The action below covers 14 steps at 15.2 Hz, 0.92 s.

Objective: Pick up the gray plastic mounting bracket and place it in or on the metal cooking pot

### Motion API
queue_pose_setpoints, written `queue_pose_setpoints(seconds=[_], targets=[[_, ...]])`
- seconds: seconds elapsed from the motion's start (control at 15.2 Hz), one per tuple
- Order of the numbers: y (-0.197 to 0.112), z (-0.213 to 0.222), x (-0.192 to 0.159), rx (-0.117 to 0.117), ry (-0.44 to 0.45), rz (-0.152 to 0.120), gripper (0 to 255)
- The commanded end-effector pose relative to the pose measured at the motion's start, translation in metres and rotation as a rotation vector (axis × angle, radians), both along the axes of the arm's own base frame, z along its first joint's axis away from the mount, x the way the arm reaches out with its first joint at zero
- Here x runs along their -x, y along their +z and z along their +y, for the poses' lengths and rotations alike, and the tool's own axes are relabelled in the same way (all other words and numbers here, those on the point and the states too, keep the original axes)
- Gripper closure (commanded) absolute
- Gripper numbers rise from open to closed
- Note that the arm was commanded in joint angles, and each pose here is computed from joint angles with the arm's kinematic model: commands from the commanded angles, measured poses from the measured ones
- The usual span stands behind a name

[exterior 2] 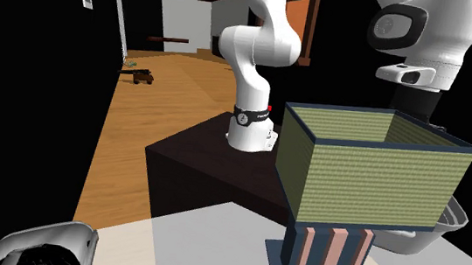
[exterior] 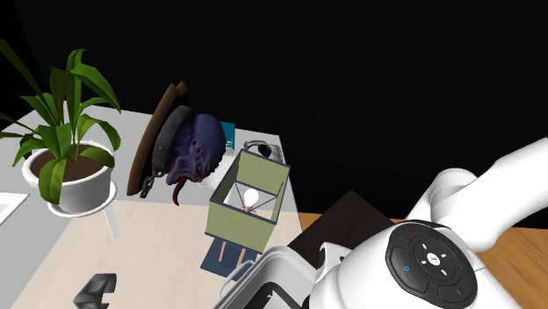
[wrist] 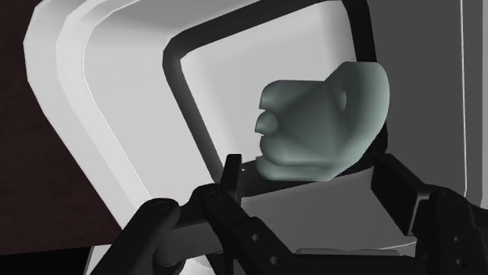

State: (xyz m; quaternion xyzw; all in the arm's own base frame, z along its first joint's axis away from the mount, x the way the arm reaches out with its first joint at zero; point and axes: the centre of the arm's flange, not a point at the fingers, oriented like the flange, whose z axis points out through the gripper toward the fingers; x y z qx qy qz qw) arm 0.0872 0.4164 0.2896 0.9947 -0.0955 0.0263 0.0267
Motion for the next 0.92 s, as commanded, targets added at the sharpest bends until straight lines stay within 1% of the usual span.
queue_pose_setpoints(seconds=[0.0,0.26,0.53,0.86], targets=[[0.000,0.000,0.000,0.000,0.000,0.000,0],[0.000,0.000,0.000,0.000,0.000,0.000,0],[0.050,0.003,0.002,0.000,0.000,0.000,0],[0.050,0.003,0.002,0.000,0.000,0.000,0]])
